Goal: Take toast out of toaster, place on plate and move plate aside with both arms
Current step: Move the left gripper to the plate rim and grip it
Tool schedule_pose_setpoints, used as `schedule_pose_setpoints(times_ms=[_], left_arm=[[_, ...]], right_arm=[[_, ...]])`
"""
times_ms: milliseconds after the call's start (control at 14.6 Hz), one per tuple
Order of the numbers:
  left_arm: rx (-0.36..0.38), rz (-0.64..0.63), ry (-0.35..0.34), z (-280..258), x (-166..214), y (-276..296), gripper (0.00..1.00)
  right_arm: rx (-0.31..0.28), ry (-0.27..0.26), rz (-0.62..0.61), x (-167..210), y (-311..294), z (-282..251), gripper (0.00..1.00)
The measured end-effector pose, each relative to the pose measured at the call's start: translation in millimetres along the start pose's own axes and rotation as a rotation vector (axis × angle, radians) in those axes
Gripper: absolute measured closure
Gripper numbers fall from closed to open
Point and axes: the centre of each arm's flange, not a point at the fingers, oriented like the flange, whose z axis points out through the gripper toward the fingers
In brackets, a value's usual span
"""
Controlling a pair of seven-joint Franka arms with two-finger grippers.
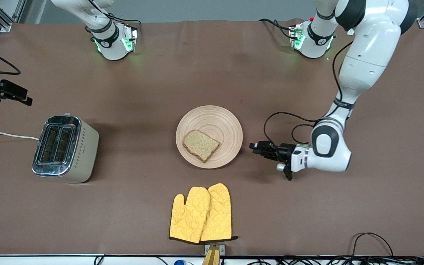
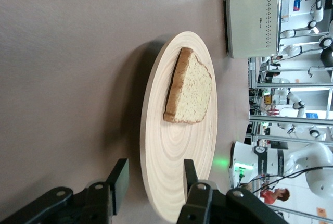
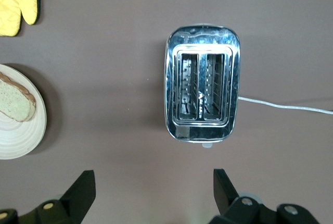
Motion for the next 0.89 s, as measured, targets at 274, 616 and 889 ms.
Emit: schedule_pose_setpoints(times_ms=[274, 616, 889], left_arm=[[-0.009, -0.042, 0.008, 22, -6, -19, 0.55], [-0.063, -0.080, 0.029, 51, -7, -15, 0.59], [-0.059, -0.109, 0.023, 69, -14, -29, 0.65]], right_arm=[[-0.011, -0.015, -0.002, -3, -1, -1, 0.00], [-0.014, 0.024, -0.016, -3, -8, -16, 0.00], [-0.014, 0.031, -0.017, -2, -8, -16, 0.00]])
